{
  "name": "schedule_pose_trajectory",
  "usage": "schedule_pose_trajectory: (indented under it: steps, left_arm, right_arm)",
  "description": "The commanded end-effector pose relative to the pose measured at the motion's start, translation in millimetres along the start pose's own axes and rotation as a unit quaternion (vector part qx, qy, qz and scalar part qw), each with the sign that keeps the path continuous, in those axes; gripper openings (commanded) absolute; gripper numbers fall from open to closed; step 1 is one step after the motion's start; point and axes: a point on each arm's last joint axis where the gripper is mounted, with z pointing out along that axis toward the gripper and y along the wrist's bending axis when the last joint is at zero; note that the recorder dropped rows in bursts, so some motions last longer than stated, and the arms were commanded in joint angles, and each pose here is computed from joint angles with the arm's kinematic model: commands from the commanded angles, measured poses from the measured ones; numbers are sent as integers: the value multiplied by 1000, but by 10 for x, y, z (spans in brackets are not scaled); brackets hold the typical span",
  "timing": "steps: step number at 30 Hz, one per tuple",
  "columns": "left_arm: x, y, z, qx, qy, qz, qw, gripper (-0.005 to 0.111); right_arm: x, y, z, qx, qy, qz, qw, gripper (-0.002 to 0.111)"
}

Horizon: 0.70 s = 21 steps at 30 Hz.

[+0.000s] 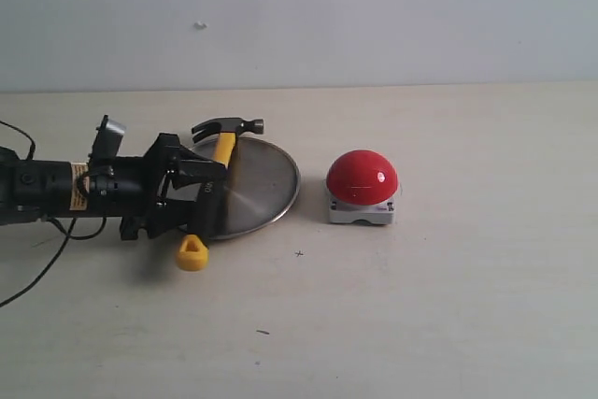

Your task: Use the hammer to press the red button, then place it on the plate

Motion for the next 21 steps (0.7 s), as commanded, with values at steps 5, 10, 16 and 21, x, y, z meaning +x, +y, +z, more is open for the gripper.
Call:
schedule_pose_trajectory:
  steps: [5,10,16,21]
  left_arm:
    - [-137,14,-269,-9,-8,41,999,71]
    - [-252,-147,-574,10,-29,115,993,9]
    - [-72,-533,-1053,-106,-149,259,948,0]
    - [371,-882,-1701,-221,-290,307,879,0]
  right_arm:
    - [9,-1,1,0,-3,0,1000,0]
    - [9,-1,1,0,-3,0,1000,0]
    - [9,-1,1,0,-3,0,1000,0]
    - [9,-1,1,0,-3,0,1000,0]
